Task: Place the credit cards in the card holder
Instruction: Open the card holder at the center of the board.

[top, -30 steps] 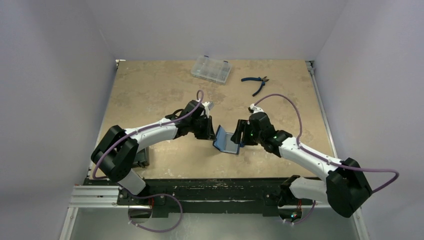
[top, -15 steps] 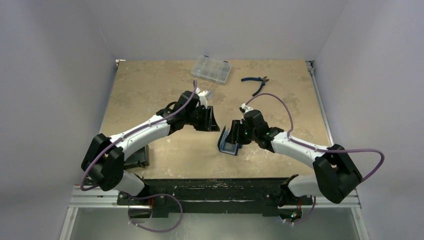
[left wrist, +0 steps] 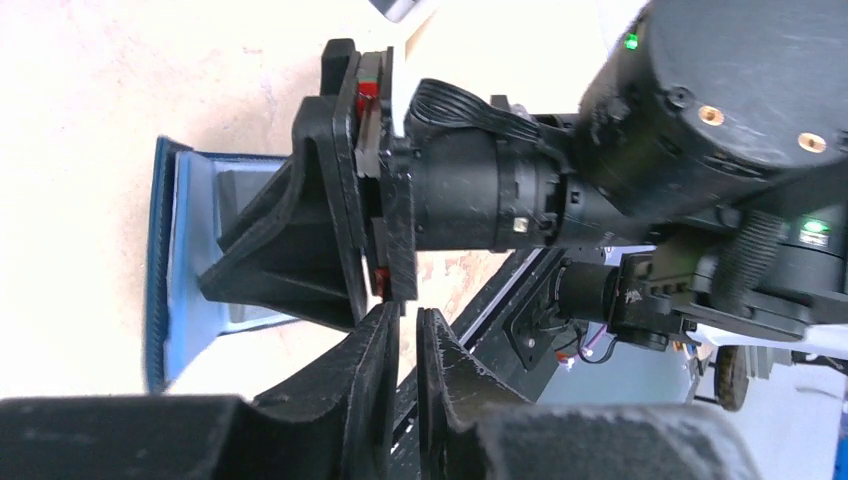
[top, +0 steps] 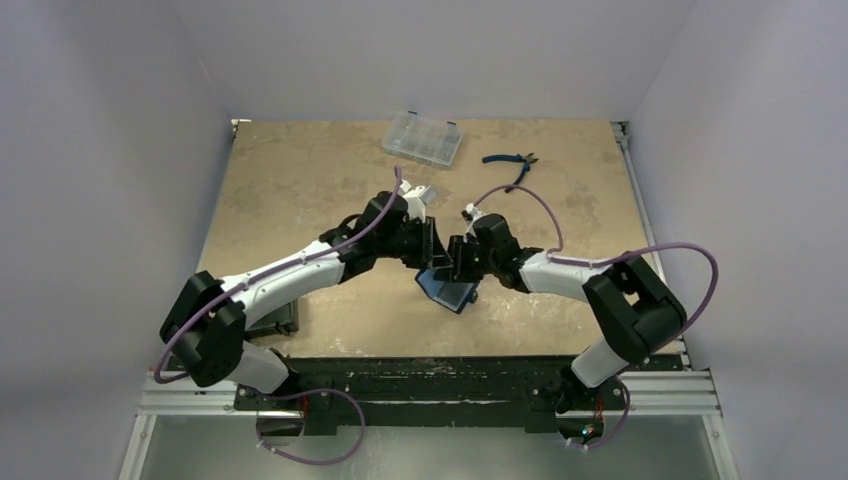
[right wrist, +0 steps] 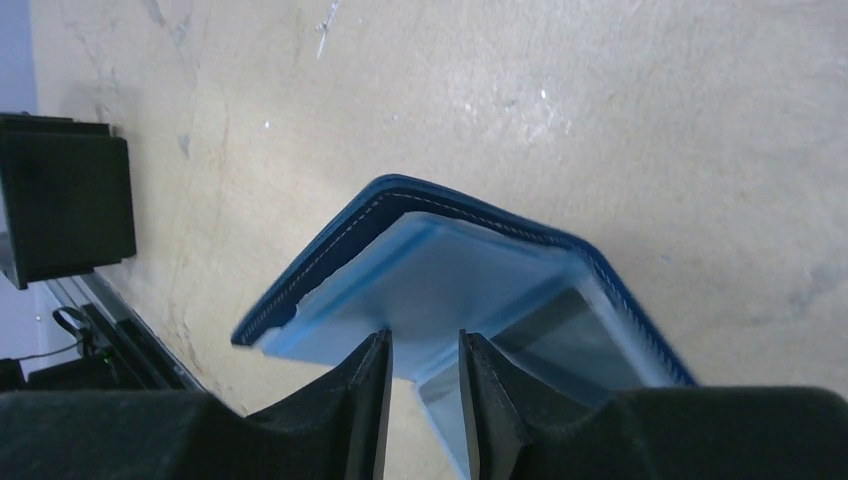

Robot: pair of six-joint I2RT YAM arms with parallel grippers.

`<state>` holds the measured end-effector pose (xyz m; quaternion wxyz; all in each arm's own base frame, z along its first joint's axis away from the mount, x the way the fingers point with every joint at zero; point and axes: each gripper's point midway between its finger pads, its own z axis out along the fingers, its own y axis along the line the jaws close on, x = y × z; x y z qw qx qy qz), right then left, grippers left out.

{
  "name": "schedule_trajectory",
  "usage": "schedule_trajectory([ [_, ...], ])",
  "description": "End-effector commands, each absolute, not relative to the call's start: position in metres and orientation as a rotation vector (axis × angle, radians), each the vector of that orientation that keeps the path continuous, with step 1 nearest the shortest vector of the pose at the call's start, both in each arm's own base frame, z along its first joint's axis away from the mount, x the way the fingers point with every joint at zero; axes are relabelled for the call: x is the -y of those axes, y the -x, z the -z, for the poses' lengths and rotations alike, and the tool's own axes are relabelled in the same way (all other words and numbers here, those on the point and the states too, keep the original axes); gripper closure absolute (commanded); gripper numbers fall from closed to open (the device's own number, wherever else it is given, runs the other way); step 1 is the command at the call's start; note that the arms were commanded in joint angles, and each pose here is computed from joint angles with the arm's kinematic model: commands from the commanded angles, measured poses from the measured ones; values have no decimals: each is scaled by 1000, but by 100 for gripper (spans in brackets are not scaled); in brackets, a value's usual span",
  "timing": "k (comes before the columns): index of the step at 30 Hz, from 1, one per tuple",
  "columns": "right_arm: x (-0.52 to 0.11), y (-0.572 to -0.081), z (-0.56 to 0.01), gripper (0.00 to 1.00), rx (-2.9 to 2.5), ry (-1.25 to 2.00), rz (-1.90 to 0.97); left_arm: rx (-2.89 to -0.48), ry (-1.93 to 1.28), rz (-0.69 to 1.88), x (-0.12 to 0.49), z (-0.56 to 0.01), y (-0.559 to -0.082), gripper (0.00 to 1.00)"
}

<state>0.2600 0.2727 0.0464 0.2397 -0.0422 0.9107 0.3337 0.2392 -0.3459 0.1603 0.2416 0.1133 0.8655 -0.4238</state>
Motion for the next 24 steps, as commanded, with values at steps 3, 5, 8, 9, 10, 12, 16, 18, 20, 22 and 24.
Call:
schedule_trajectory([
  [3,-304,-267,-46,62,-2412,91,-1139,-2332,-145,1122,321,-153,-257,93],
  [5,-303,-264,-35,64,-2433,71,-1138,-2323,-72,1163,316,-149,-264,100],
  [8,-301,-262,-28,73,-2452,70,-1126,-2328,-38,1194,314,-139,-266,100],
  [9,-301,-262,-28,75,-2454,70,-1123,-2341,-42,1193,314,-134,-266,100],
  [10,-300,-262,-28,76,-2454,67,-1121,-2362,-40,1185,315,-126,-267,100],
  [12,-300,-264,-28,76,-2456,64,-1113,-2375,-33,1166,314,-116,-270,100],
  [16,-299,-265,-30,76,-2460,72,-1095,-2418,29,1099,302,-89,-283,100],
  [18,-297,-265,-30,76,-2464,77,-1078,-2444,47,1066,296,-75,-287,100],
  [20,-293,-267,-33,73,-2467,70,-1035,-2470,65,995,287,-60,-291,100],
  [22,-291,-262,-41,67,-2454,75,-1040,-2494,93,940,278,-45,-294,100],
  [24,-290,-256,-51,62,-2434,90,-1063,-2516,109,924,272,-34,-293,100],
])
